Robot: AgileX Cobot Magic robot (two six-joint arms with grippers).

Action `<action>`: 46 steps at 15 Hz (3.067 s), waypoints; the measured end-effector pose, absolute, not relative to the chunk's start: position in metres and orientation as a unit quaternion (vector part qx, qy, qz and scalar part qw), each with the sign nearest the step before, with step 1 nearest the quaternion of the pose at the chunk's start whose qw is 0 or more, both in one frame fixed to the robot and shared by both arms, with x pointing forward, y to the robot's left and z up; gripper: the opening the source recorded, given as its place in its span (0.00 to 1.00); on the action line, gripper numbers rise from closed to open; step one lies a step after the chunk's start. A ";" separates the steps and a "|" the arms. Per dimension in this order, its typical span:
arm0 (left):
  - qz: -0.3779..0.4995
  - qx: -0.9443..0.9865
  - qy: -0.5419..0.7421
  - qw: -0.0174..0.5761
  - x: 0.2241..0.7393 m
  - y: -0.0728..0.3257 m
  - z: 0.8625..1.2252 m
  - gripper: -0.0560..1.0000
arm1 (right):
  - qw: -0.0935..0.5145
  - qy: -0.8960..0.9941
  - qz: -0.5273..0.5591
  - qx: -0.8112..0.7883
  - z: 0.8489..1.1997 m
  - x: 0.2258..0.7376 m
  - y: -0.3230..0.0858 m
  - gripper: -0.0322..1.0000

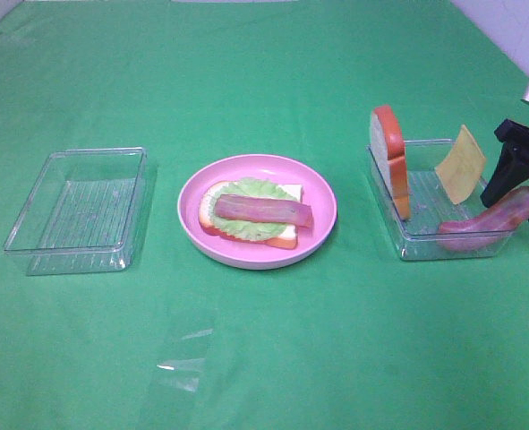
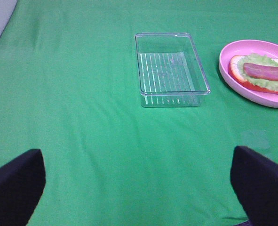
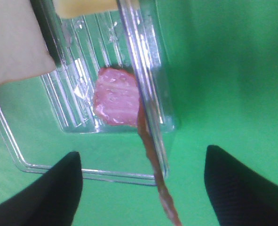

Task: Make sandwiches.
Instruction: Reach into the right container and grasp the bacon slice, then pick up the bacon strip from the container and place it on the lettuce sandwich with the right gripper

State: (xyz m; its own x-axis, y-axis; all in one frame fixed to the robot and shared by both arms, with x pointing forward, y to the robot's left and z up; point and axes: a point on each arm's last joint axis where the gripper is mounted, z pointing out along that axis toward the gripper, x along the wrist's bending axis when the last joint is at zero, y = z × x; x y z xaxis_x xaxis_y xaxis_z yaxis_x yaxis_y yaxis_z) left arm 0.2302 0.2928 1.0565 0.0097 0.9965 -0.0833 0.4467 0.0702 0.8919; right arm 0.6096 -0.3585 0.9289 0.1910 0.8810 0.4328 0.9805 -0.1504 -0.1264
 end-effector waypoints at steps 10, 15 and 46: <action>0.345 0.588 0.613 0.399 0.230 0.293 1.056 0.99 | 0.180 -0.620 -0.134 -0.752 0.928 0.612 -0.360 0.26; 0.345 0.588 0.613 0.399 0.230 0.293 1.056 0.99 | 0.176 -0.617 -0.135 -0.755 0.928 0.613 -0.360 0.06; 0.346 0.590 0.612 0.397 0.230 0.293 1.056 0.99 | 0.097 -0.766 -0.261 -0.580 1.087 0.545 -0.168 0.06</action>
State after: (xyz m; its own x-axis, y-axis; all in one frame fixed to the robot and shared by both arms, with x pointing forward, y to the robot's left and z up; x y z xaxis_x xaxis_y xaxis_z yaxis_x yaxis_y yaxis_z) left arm 0.2302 0.2928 1.0564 0.0120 0.9968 -0.0789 0.4476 0.0652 0.8919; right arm 0.5450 -0.1685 1.0867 -0.3079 0.8379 0.4507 0.9389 0.1908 0.2866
